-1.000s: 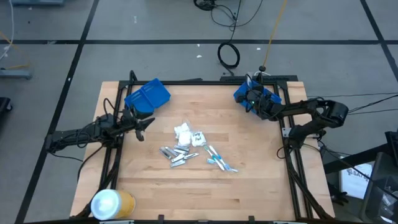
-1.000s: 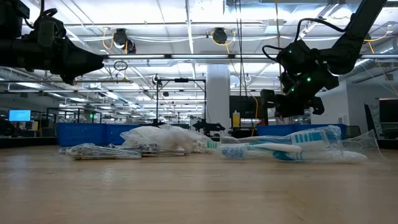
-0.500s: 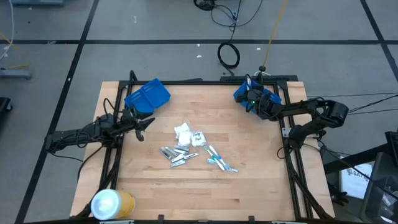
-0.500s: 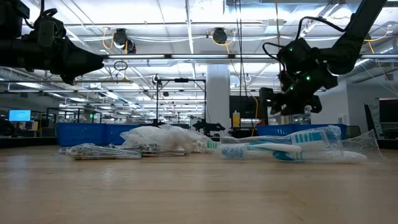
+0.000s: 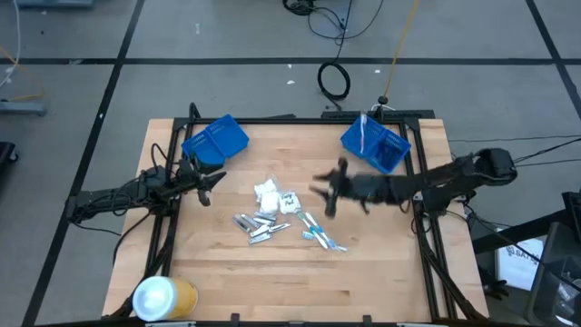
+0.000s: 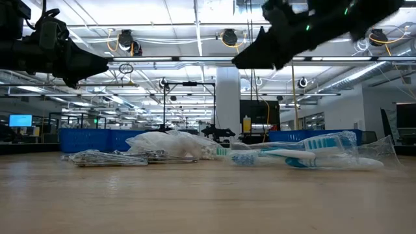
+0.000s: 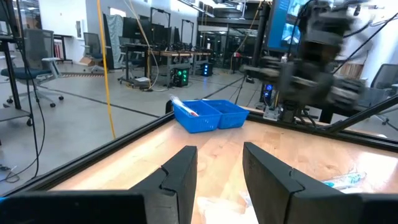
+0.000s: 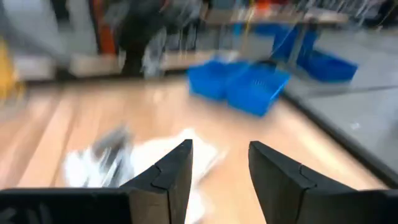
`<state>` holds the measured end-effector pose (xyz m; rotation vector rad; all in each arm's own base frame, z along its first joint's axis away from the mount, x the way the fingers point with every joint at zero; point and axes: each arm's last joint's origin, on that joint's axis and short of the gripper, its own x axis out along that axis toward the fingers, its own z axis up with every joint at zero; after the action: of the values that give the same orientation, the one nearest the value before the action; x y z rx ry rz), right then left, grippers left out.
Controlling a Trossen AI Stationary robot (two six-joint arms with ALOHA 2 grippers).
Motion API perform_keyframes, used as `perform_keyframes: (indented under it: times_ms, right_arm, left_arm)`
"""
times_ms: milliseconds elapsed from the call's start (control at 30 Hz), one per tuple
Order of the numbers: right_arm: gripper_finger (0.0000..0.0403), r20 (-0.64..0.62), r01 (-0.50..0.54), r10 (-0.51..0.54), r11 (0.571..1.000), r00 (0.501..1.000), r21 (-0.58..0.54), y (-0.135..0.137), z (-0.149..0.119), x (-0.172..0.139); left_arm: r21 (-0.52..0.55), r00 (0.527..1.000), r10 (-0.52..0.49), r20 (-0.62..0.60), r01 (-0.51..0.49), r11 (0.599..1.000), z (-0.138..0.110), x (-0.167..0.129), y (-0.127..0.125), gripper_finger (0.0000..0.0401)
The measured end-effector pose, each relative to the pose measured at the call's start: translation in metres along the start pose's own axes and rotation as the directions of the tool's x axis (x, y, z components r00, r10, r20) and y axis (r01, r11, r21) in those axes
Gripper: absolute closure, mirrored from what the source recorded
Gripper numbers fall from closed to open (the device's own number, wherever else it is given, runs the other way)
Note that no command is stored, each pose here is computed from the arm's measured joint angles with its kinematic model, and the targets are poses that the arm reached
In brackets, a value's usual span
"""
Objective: Pick & Place Travel size toiletries
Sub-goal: Put the blue toothbrush into the middle right blue basket
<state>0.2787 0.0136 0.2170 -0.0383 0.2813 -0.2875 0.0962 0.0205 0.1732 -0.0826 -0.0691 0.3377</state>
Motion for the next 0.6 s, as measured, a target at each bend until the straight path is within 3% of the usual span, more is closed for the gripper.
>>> perform_keyframes:
  times_ms: [100, 233, 400, 600]
  right_arm:
    - [0.0254, -0.203, 0.036, -0.049, 0.997, 0.978, -0.068, 0.036, 0.009, -0.005]
    - [0.0254, -0.348, 0.055, -0.037, 0.997, 0.937, 0.044, 0.065, 0.012, -0.009]
    - [0.0255, -0.486, 0.034, 0.041, 0.989, 0.873, 0.145, 0.086, -0.018, 0.0]
    - [0.0261, -0.606, 0.025, 0.075, 0.988, 0.792, 0.154, 0.097, -0.056, 0.017]
  left_arm:
    - [0.0, 1.0, -0.001, 0.0, 0.001, 1.0, 0.0, 0.0, 0.0, 0.0274]
    - [0.0, 1.0, -0.001, 0.0, 0.001, 1.0, 0.0, 0.0, 0.0, 0.0274]
    - [0.0, 1.0, -0.001, 0.0, 0.001, 1.0, 0.0, 0.0, 0.0, 0.0274]
    - [0.0, 1.0, -0.001, 0.0, 0.001, 1.0, 0.0, 0.0, 0.0, 0.0274]
